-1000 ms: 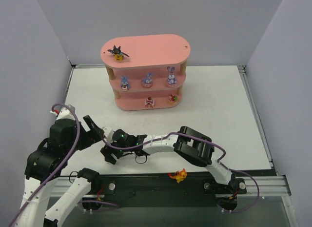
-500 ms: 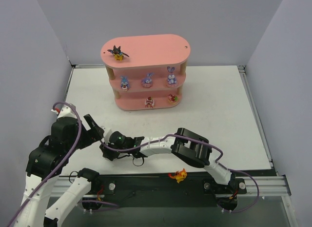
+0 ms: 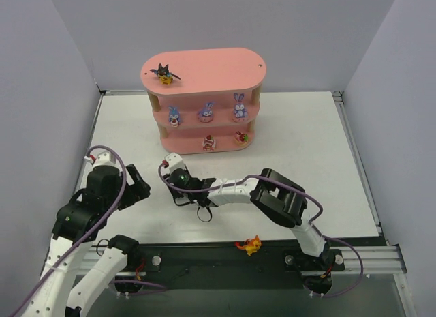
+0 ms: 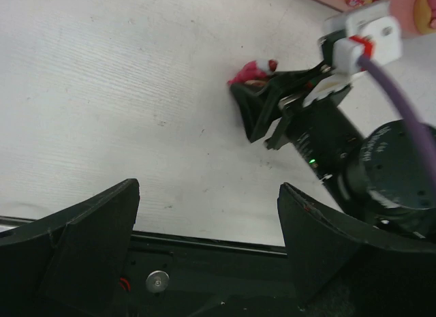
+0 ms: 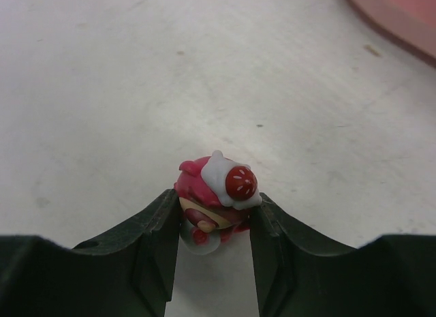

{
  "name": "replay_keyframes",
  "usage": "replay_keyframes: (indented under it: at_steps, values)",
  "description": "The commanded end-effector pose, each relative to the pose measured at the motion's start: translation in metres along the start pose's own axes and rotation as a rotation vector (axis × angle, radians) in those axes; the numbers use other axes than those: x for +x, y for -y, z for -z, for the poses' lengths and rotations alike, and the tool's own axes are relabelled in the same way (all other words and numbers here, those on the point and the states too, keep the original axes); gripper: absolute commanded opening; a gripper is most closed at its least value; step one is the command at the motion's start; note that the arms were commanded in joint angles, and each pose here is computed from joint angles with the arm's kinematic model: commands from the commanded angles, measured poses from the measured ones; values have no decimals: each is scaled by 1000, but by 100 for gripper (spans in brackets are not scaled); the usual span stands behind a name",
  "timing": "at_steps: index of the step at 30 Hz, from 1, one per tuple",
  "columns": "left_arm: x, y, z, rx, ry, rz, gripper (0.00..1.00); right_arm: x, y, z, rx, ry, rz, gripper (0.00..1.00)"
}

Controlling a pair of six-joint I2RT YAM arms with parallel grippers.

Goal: Place and organize the plastic toys onto the shelf

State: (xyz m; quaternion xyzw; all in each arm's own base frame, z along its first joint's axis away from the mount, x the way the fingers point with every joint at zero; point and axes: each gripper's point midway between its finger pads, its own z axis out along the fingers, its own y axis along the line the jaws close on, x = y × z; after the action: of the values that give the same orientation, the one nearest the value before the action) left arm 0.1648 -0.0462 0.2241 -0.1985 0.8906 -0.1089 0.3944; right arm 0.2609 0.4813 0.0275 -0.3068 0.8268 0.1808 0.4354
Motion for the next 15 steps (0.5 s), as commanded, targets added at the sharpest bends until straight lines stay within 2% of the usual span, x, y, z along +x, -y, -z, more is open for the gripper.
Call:
replay_keyframes:
  at_steps: [1,6,11,15]
  values:
    - [18,5,-30,71,2,-31,92,-19,65,14,240,50,-33,0]
    - [7,14,-33,136,83,-47,91,-36,78,11,267,133,-67,0]
    - [-16,10,-38,88,183,-68,92,-47,76,-4,290,196,-98,0]
    - [-9,10,-54,50,150,-21,92,-59,75,-14,332,256,-92,0]
